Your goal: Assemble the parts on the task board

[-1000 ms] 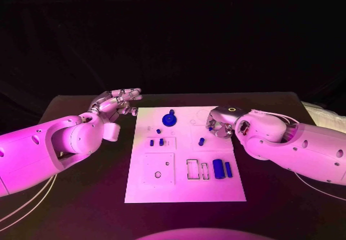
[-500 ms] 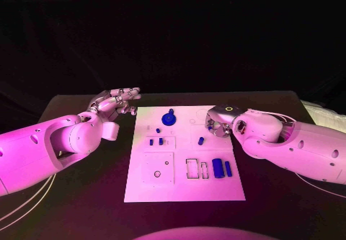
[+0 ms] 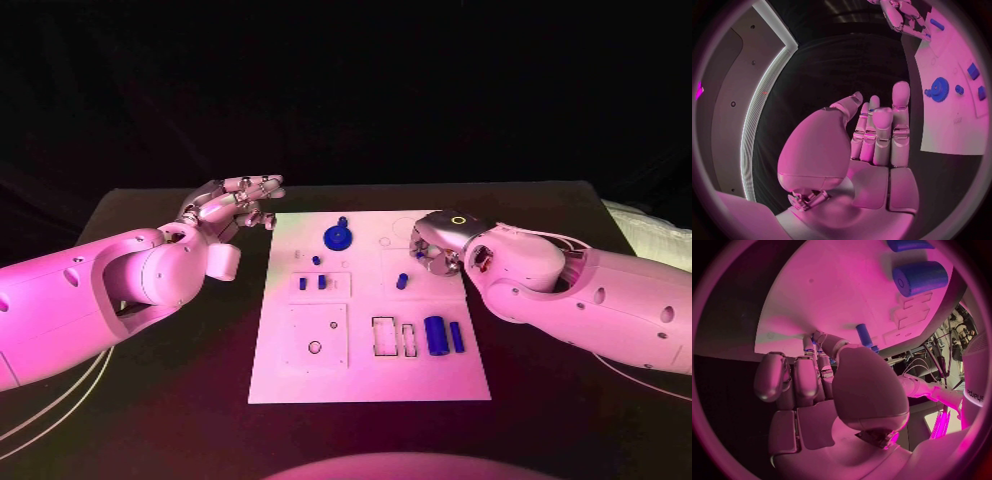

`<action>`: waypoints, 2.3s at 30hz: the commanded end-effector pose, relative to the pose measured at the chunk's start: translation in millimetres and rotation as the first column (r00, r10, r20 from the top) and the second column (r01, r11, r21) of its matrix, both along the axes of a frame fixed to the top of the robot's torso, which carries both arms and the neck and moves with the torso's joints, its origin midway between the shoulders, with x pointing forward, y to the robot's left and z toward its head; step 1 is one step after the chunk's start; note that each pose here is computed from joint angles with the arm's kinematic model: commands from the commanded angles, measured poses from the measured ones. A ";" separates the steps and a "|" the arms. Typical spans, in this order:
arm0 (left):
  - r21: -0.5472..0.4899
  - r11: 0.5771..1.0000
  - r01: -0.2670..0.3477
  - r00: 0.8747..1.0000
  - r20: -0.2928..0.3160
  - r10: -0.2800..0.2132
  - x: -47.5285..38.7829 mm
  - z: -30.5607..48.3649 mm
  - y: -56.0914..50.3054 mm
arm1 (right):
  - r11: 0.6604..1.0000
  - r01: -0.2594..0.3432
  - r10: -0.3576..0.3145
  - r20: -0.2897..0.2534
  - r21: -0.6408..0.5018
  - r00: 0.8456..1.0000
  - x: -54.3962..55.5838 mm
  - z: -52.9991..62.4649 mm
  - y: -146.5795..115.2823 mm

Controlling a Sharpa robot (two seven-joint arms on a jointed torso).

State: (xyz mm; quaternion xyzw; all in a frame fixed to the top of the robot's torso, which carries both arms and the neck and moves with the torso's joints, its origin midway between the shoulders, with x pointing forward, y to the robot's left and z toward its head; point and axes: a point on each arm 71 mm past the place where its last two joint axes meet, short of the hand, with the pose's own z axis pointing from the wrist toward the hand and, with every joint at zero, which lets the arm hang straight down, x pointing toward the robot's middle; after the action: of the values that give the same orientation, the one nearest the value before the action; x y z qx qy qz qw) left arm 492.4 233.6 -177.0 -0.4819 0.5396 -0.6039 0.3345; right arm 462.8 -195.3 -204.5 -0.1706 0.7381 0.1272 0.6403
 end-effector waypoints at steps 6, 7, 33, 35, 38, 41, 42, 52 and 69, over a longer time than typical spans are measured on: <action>0.008 1.000 -0.006 1.000 0.010 0.006 0.1 1.0 -2.4 | 0.998 -0.010 0.009 0.014 0.064 1.000 -7.4 5.1 2.5; 0.008 1.000 -0.007 1.000 0.009 0.007 0.2 1.0 -2.5 | 0.998 -0.009 0.008 0.015 0.070 1.000 -7.7 6.6 2.2; 0.014 1.000 -0.024 1.000 0.012 0.023 0.8 0.8 -2.1 | 0.968 -0.136 0.134 0.025 0.211 0.991 -39.1 31.7 40.2; 0.013 1.000 -0.021 1.000 0.012 0.021 0.6 0.9 -2.7 | 0.960 -0.166 0.166 0.020 0.227 0.986 -45.6 31.2 50.7; 0.011 1.000 -0.017 1.000 0.013 0.017 0.3 1.0 -3.8 | 0.948 -0.204 0.207 0.015 0.244 0.978 -53.2 29.1 65.2; 0.009 1.000 -0.012 1.000 0.013 0.012 0.0 1.1 -5.1 | 0.937 -0.237 0.244 0.006 0.257 0.970 -58.3 23.8 78.9; 0.009 1.000 -0.011 1.000 0.012 0.011 -0.1 1.2 -5.5 | 0.933 -0.247 0.255 0.004 0.261 0.967 -59.4 21.2 83.1; 0.003 1.000 0.004 1.000 0.011 -0.004 -2.0 1.8 -9.6 | 0.919 -0.288 0.311 -0.048 0.271 0.949 -65.4 -7.9 108.6; 0.002 1.000 0.011 1.000 0.007 -0.011 -3.1 1.9 -10.2 | 0.913 -0.313 0.347 -0.095 0.263 0.933 -75.8 -22.9 117.7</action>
State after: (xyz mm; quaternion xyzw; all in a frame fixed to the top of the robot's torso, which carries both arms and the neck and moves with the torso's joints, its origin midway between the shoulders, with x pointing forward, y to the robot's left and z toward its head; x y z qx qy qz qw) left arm 490.0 225.7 -176.3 -0.4825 0.5407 -0.6002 0.3384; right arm 389.3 -79.8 -226.4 -0.1875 0.7209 0.3347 0.5771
